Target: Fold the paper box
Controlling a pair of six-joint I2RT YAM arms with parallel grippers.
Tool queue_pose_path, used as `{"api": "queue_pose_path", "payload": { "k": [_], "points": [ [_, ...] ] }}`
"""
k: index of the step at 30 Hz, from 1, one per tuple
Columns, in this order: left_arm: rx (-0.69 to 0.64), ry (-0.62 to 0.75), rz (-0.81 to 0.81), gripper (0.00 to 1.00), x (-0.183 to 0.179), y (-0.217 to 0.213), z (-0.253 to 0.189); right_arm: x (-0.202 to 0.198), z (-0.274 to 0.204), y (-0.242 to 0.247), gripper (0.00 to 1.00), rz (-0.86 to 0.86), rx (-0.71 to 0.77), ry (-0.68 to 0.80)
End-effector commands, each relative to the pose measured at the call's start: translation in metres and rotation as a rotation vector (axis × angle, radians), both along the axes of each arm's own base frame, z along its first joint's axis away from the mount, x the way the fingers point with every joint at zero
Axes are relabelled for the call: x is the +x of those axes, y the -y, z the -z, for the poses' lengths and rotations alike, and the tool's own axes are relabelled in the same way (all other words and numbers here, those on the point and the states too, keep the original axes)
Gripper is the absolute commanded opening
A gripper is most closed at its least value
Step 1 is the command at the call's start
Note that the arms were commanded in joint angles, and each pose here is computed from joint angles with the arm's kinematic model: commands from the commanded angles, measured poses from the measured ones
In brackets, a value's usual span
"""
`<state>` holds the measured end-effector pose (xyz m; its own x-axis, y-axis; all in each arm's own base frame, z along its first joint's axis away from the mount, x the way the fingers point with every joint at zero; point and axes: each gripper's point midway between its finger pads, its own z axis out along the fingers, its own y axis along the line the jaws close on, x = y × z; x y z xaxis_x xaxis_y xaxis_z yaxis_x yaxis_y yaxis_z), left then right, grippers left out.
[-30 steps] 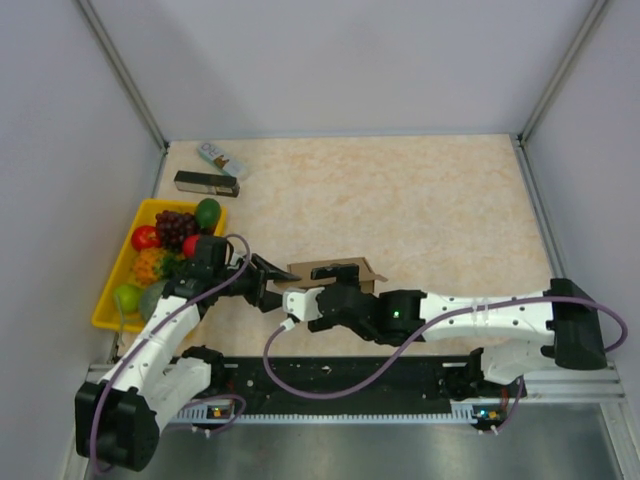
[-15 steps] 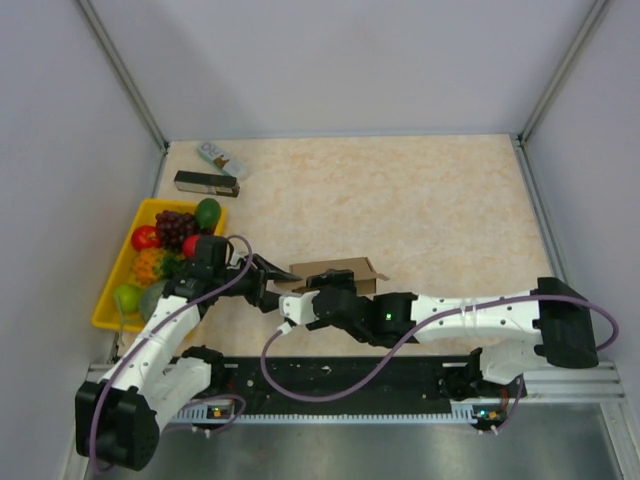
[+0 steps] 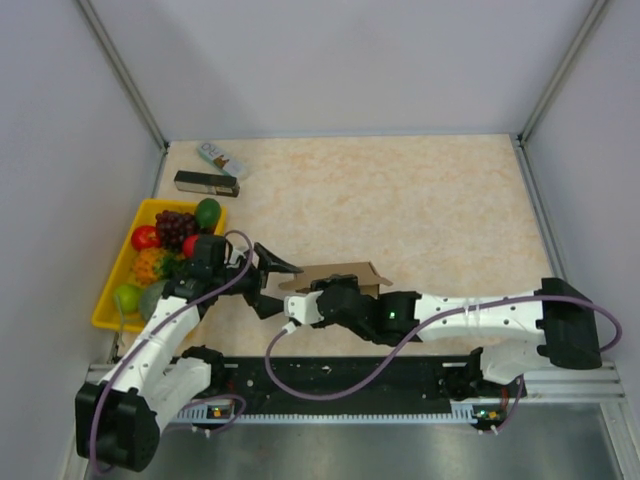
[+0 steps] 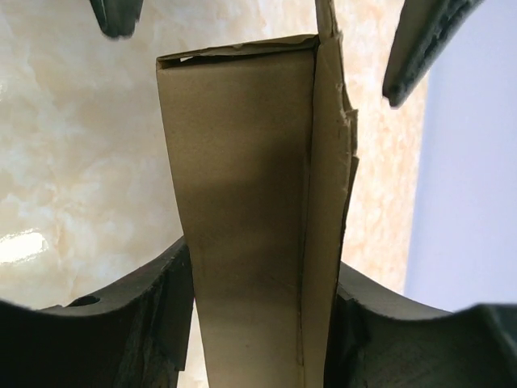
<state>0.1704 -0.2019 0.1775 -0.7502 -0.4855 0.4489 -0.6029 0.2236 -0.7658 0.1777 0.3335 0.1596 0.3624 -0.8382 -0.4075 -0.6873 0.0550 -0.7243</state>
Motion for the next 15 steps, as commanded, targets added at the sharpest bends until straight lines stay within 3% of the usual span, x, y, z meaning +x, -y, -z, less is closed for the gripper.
{"api": "queue_pose_path", "payload": {
  "k": [1,7,12,15],
  "points": [
    [0.144,0.19,-0.004,0.97,0.022,-0.016,0.007,-0.003,-0.004,0.008,0.34,0.026,0.063,-0.098],
    [0.614,0.446,-0.086,0.98,0.064,-0.086,0.008,-0.01,0.007,0.02,0.34,0.022,0.045,-0.305],
    [0.681,0.733,-0.101,0.92,0.08,-0.095,-0.028,0.002,0.021,0.029,0.35,0.088,-0.003,-0.505],
    [0.662,0.805,-0.087,0.89,0.076,-0.09,-0.037,0.002,0.026,0.027,0.35,0.084,-0.007,-0.653]
  ]
}}
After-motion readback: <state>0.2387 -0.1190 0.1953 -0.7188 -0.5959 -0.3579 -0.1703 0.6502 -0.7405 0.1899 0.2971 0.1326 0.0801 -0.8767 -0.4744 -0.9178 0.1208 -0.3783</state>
